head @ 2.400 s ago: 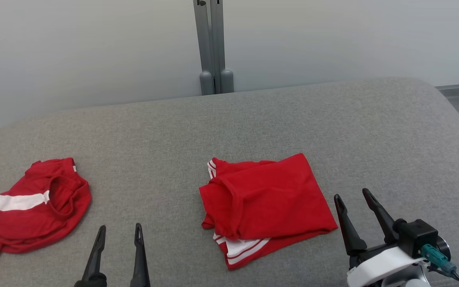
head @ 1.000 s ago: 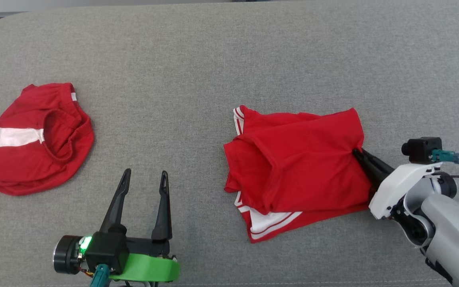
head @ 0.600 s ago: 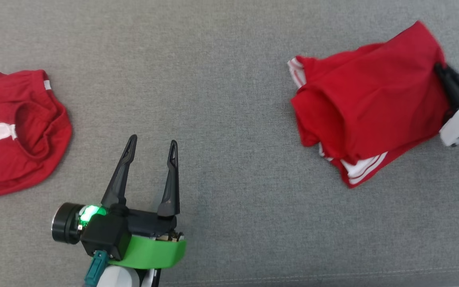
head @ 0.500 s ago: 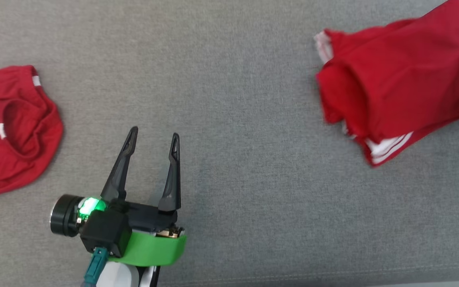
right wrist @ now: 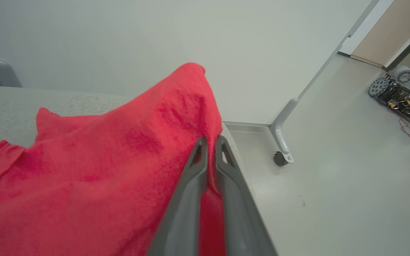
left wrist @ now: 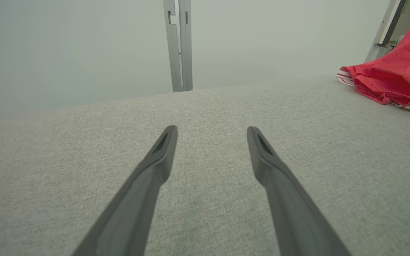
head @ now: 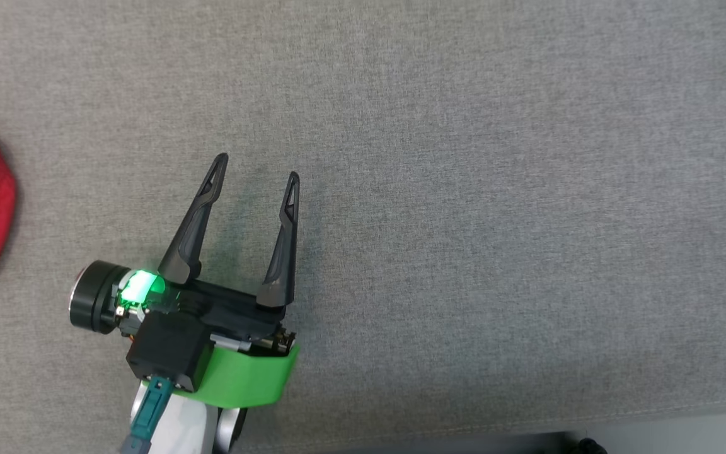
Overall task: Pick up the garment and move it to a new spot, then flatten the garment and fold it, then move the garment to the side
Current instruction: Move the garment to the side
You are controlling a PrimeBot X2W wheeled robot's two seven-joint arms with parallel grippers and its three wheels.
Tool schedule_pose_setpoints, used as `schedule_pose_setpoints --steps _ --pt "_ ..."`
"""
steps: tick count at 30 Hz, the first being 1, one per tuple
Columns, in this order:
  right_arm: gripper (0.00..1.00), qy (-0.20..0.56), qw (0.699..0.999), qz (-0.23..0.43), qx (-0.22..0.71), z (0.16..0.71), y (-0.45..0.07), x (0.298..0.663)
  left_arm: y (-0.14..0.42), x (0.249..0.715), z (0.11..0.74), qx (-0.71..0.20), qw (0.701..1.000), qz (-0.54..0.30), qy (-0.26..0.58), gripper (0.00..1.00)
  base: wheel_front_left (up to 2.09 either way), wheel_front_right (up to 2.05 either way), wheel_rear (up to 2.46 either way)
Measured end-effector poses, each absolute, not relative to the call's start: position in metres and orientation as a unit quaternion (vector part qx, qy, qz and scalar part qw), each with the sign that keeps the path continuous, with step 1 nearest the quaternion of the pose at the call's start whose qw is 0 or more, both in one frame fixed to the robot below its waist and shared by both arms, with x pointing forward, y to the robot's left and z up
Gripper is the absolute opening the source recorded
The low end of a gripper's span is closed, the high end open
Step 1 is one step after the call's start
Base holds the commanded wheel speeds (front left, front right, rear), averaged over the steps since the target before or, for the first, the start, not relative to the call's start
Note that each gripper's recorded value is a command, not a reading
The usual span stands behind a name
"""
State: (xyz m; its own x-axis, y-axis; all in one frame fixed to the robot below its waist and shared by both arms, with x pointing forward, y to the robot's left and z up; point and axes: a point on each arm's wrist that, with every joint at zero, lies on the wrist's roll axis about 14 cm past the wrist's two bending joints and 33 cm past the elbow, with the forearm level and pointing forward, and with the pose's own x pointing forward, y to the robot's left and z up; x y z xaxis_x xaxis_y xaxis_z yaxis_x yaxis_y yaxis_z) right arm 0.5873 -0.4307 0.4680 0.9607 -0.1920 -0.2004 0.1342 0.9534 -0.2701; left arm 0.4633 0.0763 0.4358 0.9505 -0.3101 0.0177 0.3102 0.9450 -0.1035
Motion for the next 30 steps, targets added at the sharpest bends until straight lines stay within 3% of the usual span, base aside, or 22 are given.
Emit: schedule_pose_setpoints --steps 2,5,9,18,30 --pt "0.00 0.107 0.979 -0.094 -0.142 0.472 -0.441 0.592 0.076 0.466 0.429 -0.051 0.986 -0.160 0.005 1.00 0.00 0.00 0.00" --pt "1.00 0.109 0.977 -0.109 -0.148 0.465 -0.449 0.597 0.078 0.469 0.419 -0.051 0.986 -0.159 0.014 1.00 0.00 0.00 0.00" --pt "1.00 0.124 0.974 -0.098 -0.164 0.444 -0.439 0.605 0.080 0.471 0.410 -0.049 0.986 -0.157 0.024 1.00 0.00 0.00 0.00" --pt "1.00 0.134 0.985 -0.011 -0.105 0.400 -0.345 0.600 0.086 0.466 0.433 -0.048 0.989 -0.141 0.004 1.00 0.00 0.00 0.00" --pt "1.00 0.068 0.993 0.099 0.014 0.439 -0.210 0.551 0.095 0.431 0.487 -0.045 0.991 -0.118 -0.038 1.00 0.00 0.00 0.00"
